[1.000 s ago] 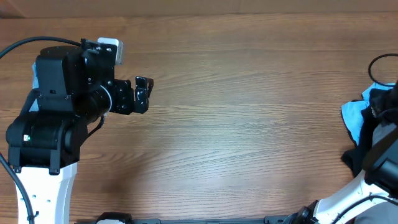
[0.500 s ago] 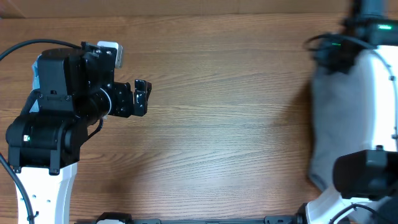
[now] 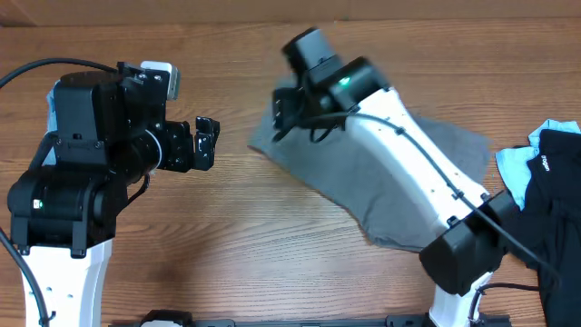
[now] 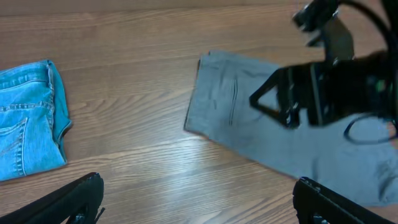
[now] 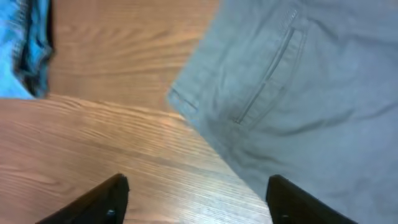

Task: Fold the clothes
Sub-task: 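Drag the grey shorts leftward onto the table center with the right gripper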

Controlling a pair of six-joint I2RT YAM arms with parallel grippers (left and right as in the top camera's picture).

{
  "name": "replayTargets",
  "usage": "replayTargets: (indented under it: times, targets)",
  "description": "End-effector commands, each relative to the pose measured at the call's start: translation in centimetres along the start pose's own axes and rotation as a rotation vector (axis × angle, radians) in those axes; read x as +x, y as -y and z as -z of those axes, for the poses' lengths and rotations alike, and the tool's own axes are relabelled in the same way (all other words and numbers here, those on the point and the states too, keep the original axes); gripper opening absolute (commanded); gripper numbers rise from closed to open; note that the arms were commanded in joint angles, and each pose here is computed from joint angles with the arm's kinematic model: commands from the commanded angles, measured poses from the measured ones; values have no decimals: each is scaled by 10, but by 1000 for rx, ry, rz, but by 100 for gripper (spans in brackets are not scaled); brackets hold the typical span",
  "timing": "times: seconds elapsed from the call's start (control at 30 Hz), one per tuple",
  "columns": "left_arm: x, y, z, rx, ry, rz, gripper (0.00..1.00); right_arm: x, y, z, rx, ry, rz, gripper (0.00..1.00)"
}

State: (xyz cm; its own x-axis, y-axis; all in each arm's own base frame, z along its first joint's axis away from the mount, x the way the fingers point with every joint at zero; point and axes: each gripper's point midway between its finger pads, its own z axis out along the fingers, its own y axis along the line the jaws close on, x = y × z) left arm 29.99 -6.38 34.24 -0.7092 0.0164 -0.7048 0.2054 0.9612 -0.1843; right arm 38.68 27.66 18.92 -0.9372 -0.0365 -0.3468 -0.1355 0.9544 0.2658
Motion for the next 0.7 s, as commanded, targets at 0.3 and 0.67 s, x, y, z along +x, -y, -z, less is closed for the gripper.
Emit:
replayTargets:
  times: [0.3,0.67]
  targets:
    - [3,34,-45,132,-112,-98,44,-46,139,84,60,119,-382,75]
    - [59,69,-222,219,-428,-224,4,-14,196,194,34,230,-476,77]
